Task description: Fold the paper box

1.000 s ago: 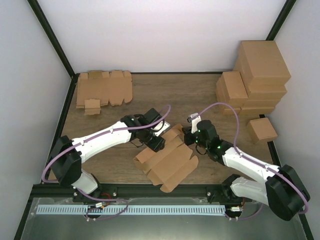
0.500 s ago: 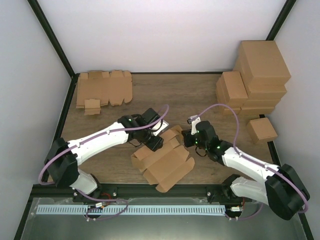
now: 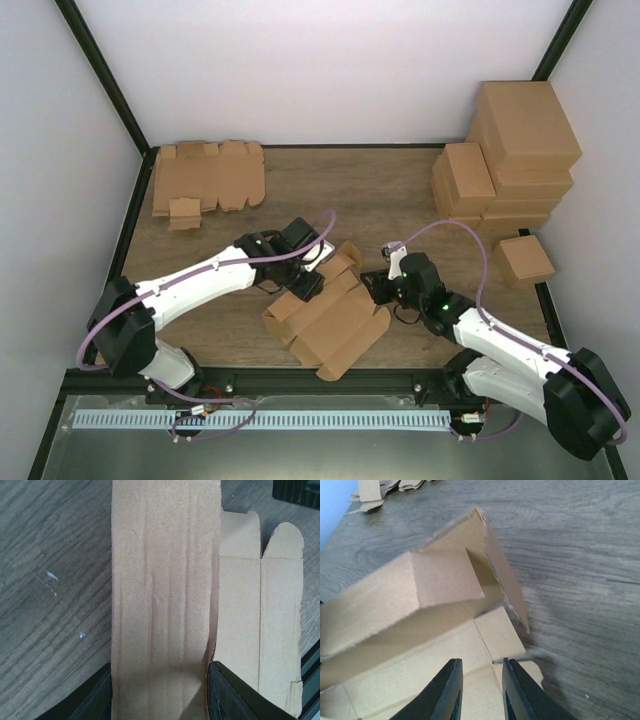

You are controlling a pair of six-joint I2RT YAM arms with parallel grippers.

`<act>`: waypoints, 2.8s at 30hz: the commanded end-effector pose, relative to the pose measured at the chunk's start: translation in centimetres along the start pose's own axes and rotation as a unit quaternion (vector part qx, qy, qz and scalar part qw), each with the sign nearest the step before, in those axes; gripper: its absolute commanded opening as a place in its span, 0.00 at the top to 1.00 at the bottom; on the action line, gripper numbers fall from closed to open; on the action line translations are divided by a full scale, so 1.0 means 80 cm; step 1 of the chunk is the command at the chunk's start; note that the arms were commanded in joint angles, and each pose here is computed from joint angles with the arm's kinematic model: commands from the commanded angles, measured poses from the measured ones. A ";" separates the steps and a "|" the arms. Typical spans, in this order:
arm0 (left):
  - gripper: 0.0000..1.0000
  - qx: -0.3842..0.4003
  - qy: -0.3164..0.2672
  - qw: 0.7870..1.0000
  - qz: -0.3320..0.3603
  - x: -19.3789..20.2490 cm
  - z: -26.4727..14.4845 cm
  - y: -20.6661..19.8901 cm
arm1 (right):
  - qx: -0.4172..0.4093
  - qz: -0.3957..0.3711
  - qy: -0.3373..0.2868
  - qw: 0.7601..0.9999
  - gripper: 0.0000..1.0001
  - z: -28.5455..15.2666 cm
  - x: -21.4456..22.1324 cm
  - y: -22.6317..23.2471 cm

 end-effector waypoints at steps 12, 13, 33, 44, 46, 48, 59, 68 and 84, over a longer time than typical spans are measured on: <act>0.52 0.003 -0.051 0.999 0.004 0.000 -0.030 -0.004 | 0.007 0.174 0.008 0.985 0.98 0.027 0.019 -0.024; 0.52 0.001 -0.051 0.999 0.002 0.002 -0.029 -0.004 | 0.008 0.183 0.008 0.983 0.99 0.029 0.017 -0.027; 0.53 0.017 -0.097 0.995 -0.016 0.023 -0.029 -0.005 | -0.038 0.266 0.094 0.959 0.99 0.079 0.016 -0.050; 0.53 0.022 -0.099 0.995 -0.016 0.035 -0.019 -0.005 | -0.086 0.280 0.123 0.948 0.99 0.105 0.017 -0.047; 0.53 0.020 -0.095 0.995 -0.017 0.037 -0.015 -0.004 | -0.093 0.285 0.127 0.946 0.99 0.108 0.019 -0.047; 0.53 0.021 -0.090 0.996 -0.018 0.038 -0.011 -0.004 | -0.097 0.288 0.128 0.944 0.99 0.112 0.016 -0.046; 0.53 0.018 -0.073 0.997 -0.032 0.043 0.003 -0.002 | -0.121 0.300 0.134 0.937 0.99 0.123 0.014 -0.043; 0.53 -0.005 -0.053 0.998 -0.033 0.043 0.004 -0.003 | -0.117 0.205 0.097 0.967 0.92 0.113 0.002 -0.024; 0.53 -0.015 -0.062 0.996 -0.055 0.040 -0.003 -0.001 | -0.020 -0.005 -0.008 1.000 0.78 0.102 -0.031 0.007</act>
Point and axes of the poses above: each gripper's point midway between its finger pads, its own z axis out along the fingers, its own y axis along the line the jaws close on, x = y × z, the point moved 7 cm from there along -z, back along the fingers, and after that the axes turned 6 degrees about z, right-handed, at the moved point
